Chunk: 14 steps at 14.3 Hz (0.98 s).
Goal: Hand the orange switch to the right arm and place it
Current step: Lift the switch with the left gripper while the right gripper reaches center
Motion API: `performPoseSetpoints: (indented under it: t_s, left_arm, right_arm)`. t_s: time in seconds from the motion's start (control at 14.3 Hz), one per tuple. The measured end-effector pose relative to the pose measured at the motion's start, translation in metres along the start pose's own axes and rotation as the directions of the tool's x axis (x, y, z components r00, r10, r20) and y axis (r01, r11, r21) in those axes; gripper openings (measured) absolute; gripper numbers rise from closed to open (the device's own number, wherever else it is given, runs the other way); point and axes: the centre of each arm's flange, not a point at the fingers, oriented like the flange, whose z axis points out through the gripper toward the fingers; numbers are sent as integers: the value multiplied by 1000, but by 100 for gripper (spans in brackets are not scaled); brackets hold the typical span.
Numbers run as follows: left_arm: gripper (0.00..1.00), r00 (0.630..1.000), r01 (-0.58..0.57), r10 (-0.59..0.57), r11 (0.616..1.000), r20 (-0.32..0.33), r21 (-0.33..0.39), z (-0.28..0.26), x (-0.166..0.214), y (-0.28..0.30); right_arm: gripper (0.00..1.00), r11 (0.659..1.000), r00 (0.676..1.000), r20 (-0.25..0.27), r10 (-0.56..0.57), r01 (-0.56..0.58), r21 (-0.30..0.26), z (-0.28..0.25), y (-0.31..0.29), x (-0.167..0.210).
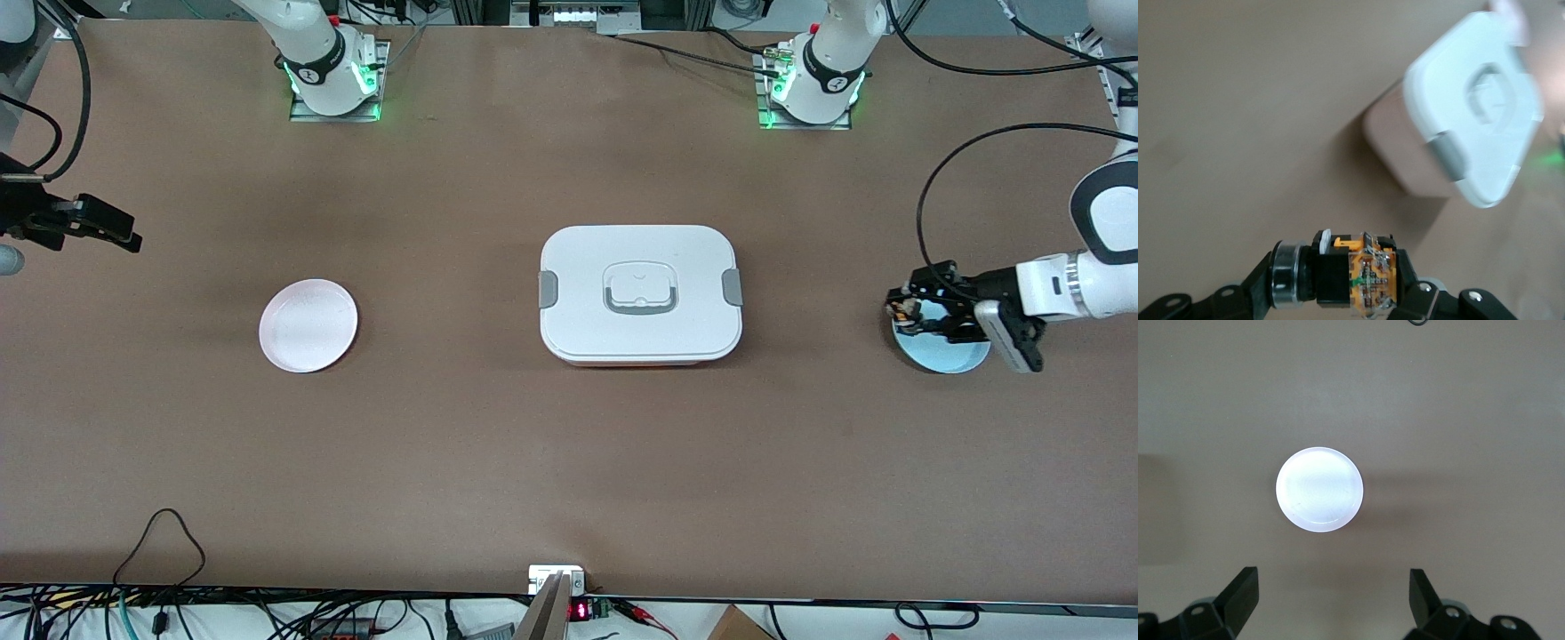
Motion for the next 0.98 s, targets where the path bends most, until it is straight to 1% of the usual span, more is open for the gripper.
performPoseSetpoints:
  t_s: [0.14, 0.21, 0.28, 0.35, 0.42, 0.49, 0.56, 0.63, 0.7, 0.77, 0.84, 0.91, 0.98]
  left_arm:
    - [72, 989, -141, 136, 986, -62, -88, 27, 31, 27]
    - [72, 973, -214, 199, 967, -114, -139, 43, 47, 42]
    - [72, 949, -290, 257, 939, -185, -184, 61, 63, 57]
    - [72, 915, -364, 305, 905, -264, -218, 79, 77, 69]
    - [72, 871, -437, 341, 866, -355, -242, 98, 91, 81]
    - [72, 817, -504, 363, 826, -448, -252, 116, 103, 93]
    - [72, 765, -558, 376, 793, -523, -246, 133, 116, 105]
    - [72, 721, -596, 385, 769, -576, -231, 148, 127, 118]
    - [72, 684, -622, 389, 753, -617, -215, 160, 139, 134]
    - [72, 643, -643, 392, 743, -658, -186, 172, 153, 153]
    - [72, 601, -658, 396, 739, -694, -147, 185, 168, 175]
    - [72, 564, -662, 399, 742, -723, -106, 199, 180, 198]
    - [72, 528, -654, 403, 755, -748, -55, 216, 191, 220]
  right_arm:
    - [100, 1000, 1000, 5, -2, 2, 1, 0, -1, -1]
    - [100, 1000, 1000, 8, -7, 7, 7, 1, -5, -1]
    - [100, 1000, 1000, 9, -15, 15, 26, 1, -12, -1]
    - [100, 998, 1000, 10, -23, 23, 61, 2, -21, 0]
    - [100, 994, 1000, 11, -29, 27, 109, 3, -30, 0]
    - [100, 986, 999, 14, -30, 27, 167, 5, -37, 1]
    - [100, 972, 999, 20, -31, 26, 232, 8, -45, 3]
    - [100, 953, 999, 30, -32, 21, 302, 13, -53, 4]
    - [100, 924, 999, 42, -31, 13, 382, 17, -62, 4]
    - [100, 888, 998, 56, -30, 1, 459, 22, -72, 5]
    - [100, 847, 997, 72, -30, -13, 531, 26, -81, 4]
    - [100, 800, 995, 92, -32, -29, 600, 31, -91, 3]
    - [100, 731, 992, 122, -37, -57, 680, 37, -103, 2]
